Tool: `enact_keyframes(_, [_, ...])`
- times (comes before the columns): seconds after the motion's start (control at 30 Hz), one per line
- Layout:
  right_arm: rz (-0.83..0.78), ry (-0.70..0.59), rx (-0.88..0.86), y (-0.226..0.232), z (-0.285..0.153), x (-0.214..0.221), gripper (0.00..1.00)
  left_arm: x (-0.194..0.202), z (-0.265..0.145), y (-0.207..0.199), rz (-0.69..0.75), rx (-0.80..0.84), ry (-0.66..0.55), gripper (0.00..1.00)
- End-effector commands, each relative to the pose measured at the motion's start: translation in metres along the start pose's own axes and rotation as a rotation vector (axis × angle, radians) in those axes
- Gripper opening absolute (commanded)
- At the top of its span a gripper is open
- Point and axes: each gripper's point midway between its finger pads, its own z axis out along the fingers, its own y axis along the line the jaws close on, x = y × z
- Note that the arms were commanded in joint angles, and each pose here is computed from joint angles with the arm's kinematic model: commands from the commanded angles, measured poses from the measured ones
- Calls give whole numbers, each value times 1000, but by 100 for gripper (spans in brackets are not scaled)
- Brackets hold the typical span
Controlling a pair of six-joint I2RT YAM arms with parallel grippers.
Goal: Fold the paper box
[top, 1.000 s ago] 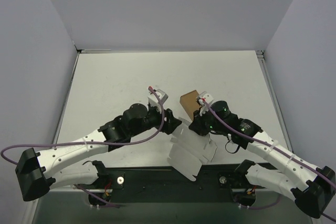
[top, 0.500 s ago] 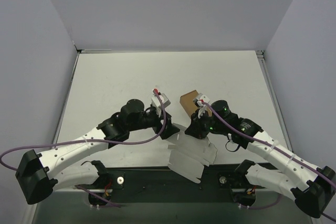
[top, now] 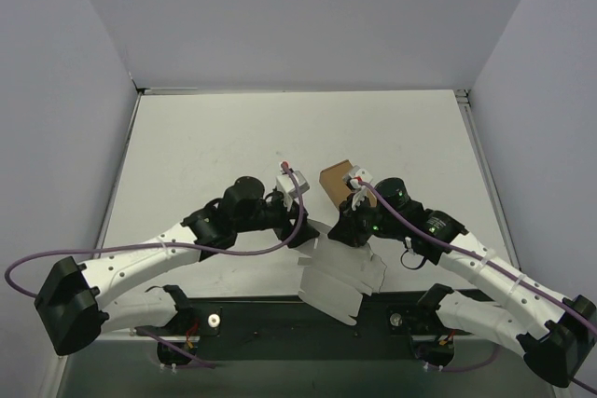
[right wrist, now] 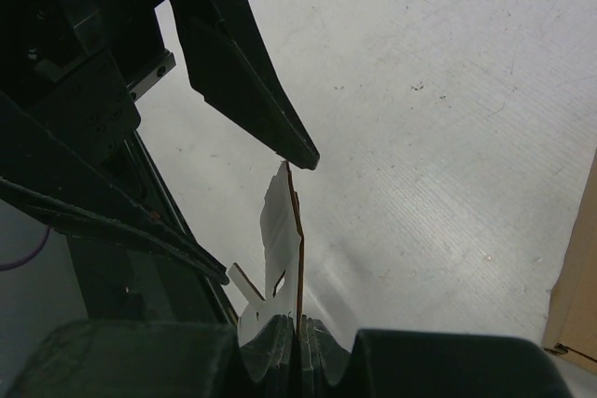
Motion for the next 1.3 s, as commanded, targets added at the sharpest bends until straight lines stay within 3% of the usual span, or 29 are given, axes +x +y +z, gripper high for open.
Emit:
enact_keyframes(0.0, [-28, -28, -35, 9, -4, -14, 0, -15, 4, -1, 34, 13, -47, 71])
enact_keyframes(0.7, [-16, -28, 75, -12, 1, -12, 0, -13, 17, -28, 63, -13, -91, 39])
enact_keyframes(1.03, [-22, -28, 69, -11, 1, -10, 0, -10, 30, 4, 27, -215, -40, 19])
enact_keyframes(1.13, [-24, -19, 71, -13, 2, -8, 0, -12, 32, 10, 25, -245, -51, 11])
enact_keyframes(1.2, [-20, -14, 78, -14, 4, -7, 0, -10, 35, 10, 38, -241, -50, 0])
enact_keyframes(1.27, [-6, -20, 108, -19, 4, -9, 0, -9, 34, 15, 64, -270, -56, 0])
